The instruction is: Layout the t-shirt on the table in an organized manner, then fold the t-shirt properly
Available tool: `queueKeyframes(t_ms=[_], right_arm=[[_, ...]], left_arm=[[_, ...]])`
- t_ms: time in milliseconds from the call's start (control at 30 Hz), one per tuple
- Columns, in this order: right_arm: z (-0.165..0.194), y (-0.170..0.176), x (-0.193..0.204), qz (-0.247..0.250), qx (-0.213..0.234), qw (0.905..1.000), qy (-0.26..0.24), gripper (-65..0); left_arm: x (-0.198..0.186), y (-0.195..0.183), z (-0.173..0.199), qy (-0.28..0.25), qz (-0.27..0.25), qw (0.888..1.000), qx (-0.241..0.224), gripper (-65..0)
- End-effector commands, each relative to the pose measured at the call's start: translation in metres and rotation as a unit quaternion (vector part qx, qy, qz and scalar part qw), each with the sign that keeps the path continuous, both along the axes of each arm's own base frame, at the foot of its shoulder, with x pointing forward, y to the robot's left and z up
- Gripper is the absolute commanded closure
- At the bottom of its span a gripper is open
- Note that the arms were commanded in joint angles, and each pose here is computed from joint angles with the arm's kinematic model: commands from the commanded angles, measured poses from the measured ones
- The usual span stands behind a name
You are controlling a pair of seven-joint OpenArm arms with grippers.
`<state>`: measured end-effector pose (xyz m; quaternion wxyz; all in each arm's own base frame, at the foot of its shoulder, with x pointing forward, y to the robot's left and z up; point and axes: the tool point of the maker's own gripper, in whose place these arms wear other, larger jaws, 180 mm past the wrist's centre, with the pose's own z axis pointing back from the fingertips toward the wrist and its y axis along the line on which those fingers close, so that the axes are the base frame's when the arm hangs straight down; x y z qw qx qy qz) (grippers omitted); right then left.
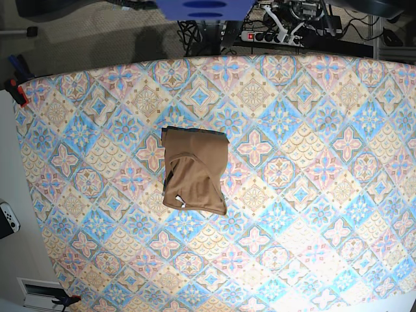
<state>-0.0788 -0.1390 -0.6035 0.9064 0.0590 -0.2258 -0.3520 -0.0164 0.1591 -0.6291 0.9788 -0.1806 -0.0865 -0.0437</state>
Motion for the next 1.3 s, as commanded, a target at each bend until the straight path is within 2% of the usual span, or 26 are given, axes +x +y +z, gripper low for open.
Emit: queueKeyframes(t_ms=[0,100,267,367,400,500,600,700,833,1000,1067,1200,1267], right_arm=[[-0.001,-0.011,0.011,-0.004,-0.007,0.9998,-0.017,0.0],[-0.015,-0.011,0.011,-0.009,0.011,0.9999,0.008,0.0],[-0.029,-0.012,0.006,-0.02,0.035,0.9981,0.047,0.0],[-0.033,-0.017,0.009,-0.025,0.044,0.9967,0.064,0.0],[-0.034,-0.023,0.02,-0.024,0.039,0.9974,0.056,0.0],[-0.036,-0.047,0.056,-0.02,0.019,0.9991,0.032,0.0],[-0.041,-0.067,0.063,-0.005,-0.017,0.9976,0.067,0.0],[-0.044,-0.084,0.049,0.006,-0.068,0.9909,0.116,0.0],[-0.043,-0.101,0.033,0.064,-0.134,0.9742,0.17,0.0],[-0.04,-0.115,0.026,0.11,-0.186,0.9549,0.204,0.0],[-0.04,-0.115,0.028,0.125,-0.189,0.9527,0.203,0.0],[-0.042,-0.115,0.081,0.137,-0.197,0.9569,0.164,0.0],[-0.04,-0.127,0.083,0.147,-0.207,0.9532,0.164,0.0]], left_arm=[[-0.003,0.002,0.0,0.014,-0.016,1.0,0.001,0.0],[-0.003,0.0,-0.003,0.03,-0.06,0.998,0.005,0.0],[0.001,-0.008,-0.005,0.037,-0.091,0.995,0.003,0.0],[-0.015,-0.019,-0.008,0.077,-0.111,0.991,-0.013,0.0],[-0.019,-0.024,-0.008,0.092,-0.12,0.988,-0.02,0.0],[-0.031,-0.016,-0.013,0.126,-0.141,0.982,0.005,0.0],[-0.026,0.0,-0.022,0.12,-0.154,0.979,0.063,0.0],[-0.021,0.018,-0.027,0.11,-0.179,0.97,0.124,0.0],[-0.015,0.039,-0.029,0.096,-0.195,0.958,0.187,0.0],[-0.013,0.042,-0.03,0.092,-0.19,0.957,0.199,0.0],[-0.014,0.042,-0.029,0.092,-0.191,0.957,0.199,0.0],[-0.018,0.03,-0.031,0.094,-0.191,0.959,0.189,0.0],[-0.018,0.026,-0.031,0.094,-0.191,0.959,0.186,0.0]])
